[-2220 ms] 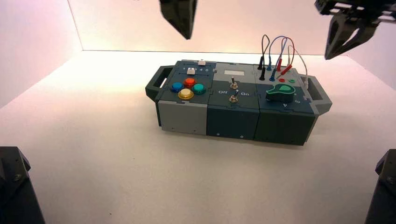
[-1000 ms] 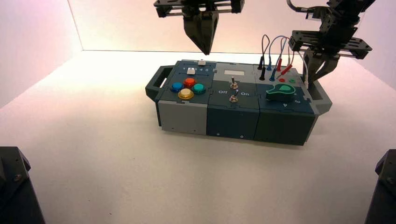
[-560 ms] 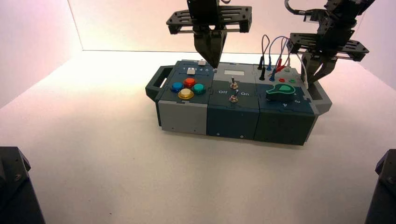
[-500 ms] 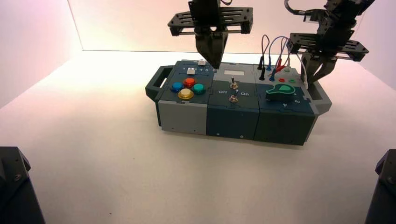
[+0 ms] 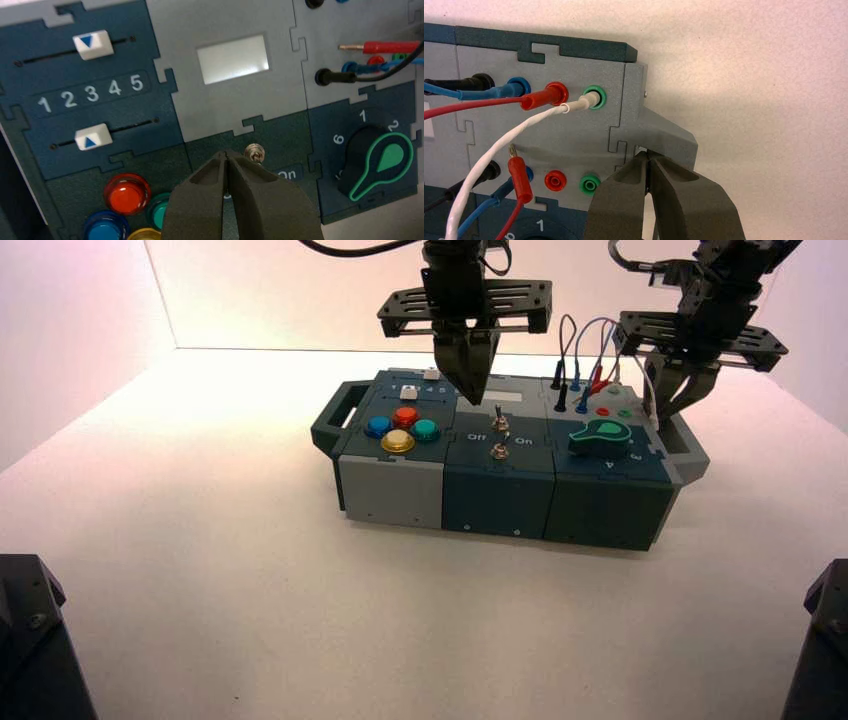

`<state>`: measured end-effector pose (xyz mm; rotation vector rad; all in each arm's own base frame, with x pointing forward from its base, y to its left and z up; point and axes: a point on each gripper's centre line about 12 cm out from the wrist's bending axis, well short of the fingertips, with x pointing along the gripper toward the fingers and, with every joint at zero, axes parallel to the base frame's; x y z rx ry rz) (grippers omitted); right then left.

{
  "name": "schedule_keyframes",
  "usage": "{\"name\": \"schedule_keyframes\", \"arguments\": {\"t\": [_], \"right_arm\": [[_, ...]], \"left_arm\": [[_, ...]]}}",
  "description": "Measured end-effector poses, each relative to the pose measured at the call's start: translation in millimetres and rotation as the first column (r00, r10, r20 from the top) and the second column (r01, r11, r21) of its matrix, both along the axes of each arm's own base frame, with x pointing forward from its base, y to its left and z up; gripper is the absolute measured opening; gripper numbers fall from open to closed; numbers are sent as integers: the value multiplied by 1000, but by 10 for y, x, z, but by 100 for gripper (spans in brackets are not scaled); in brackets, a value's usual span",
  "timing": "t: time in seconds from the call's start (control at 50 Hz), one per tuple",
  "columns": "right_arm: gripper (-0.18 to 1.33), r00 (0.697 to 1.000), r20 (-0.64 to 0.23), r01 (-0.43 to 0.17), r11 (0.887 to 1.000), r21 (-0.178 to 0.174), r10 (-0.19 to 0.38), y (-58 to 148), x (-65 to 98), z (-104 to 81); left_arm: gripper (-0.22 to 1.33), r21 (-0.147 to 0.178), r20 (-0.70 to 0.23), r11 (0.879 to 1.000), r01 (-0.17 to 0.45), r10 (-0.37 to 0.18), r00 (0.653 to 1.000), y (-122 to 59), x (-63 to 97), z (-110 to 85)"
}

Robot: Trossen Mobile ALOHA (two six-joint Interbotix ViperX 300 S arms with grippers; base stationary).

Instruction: Flip the top switch on with the left gripper.

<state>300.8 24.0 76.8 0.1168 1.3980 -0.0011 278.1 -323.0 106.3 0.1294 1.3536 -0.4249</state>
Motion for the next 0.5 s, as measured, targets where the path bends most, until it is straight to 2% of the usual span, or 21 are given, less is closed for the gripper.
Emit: {"name": "schedule_keyframes", "arguments": {"t": [0.2,0.5], "right_arm": [[-15,1000,0,0,1000,0,0,0,0,0],[-15,1000,-2,0,1000,0,0,0,-1,-5]], "left_arm": [[-16,2,-22,1000,3,-3,1000,-6,-18,-37],[-16,-15,-55,1000,18,-19,998,-65,-36,-79]]}}
